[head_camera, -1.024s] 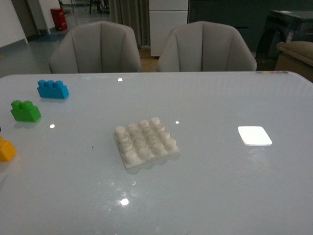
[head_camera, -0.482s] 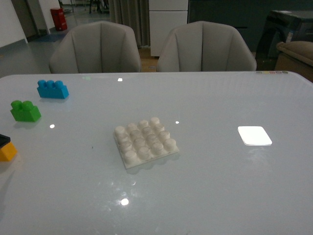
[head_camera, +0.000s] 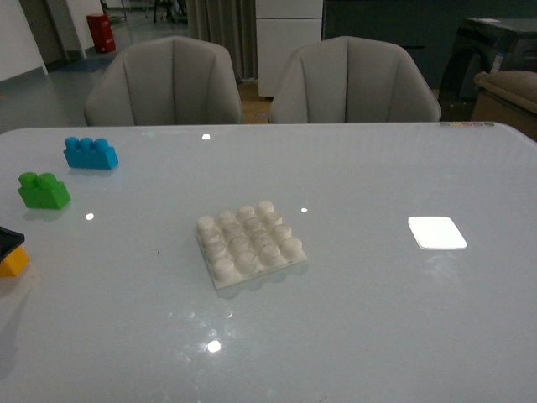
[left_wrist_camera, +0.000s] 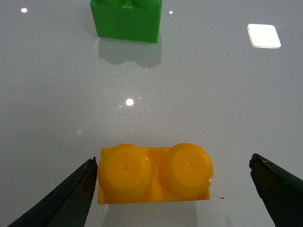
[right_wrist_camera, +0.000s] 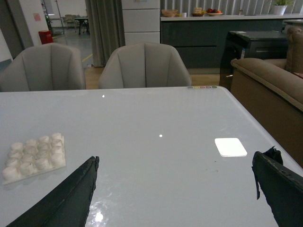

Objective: Insert yellow block into base center

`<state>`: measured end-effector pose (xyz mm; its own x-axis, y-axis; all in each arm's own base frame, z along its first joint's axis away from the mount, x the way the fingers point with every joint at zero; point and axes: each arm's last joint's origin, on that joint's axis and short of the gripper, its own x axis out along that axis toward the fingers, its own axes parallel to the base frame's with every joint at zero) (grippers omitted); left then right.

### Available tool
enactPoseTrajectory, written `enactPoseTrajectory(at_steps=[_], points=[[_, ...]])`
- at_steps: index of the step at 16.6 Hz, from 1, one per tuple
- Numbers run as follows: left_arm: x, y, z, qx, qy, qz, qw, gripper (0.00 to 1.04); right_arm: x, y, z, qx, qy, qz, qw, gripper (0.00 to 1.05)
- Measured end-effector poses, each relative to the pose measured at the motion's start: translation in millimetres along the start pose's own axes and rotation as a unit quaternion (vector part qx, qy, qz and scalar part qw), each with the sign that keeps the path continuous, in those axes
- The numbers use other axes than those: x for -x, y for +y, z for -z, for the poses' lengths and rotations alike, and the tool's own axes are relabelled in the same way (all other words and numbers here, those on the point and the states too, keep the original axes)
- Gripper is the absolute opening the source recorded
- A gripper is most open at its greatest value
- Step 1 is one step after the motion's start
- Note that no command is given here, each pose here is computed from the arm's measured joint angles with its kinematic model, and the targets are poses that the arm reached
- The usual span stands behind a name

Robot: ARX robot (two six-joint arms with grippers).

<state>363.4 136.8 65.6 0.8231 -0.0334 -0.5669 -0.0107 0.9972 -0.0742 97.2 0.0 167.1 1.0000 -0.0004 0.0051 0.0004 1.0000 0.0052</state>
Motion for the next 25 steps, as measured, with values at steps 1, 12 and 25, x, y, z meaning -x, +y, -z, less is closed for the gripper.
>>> enactPoseTrajectory(at_steps=[1,12,25], points=[[-0.4,-0.2,0.5,-0.001,0.001,0.0,1.0,0.98,0.0,0.0,0.0,0.0,0.0,0.0,1.0,0.98],[-6.9,1.9,2.4,-0.011,-0.013,-0.027,1.0,0.6,0.0,0.0,0.0,0.0,0.0,0.0,1.0,0.98],[46.0,-220.0,-41.1,-0.065,-0.059,0.049,0.995,0.59,0.0,0.0,0.0,0.0,0.0,0.0,1.0,0.98]])
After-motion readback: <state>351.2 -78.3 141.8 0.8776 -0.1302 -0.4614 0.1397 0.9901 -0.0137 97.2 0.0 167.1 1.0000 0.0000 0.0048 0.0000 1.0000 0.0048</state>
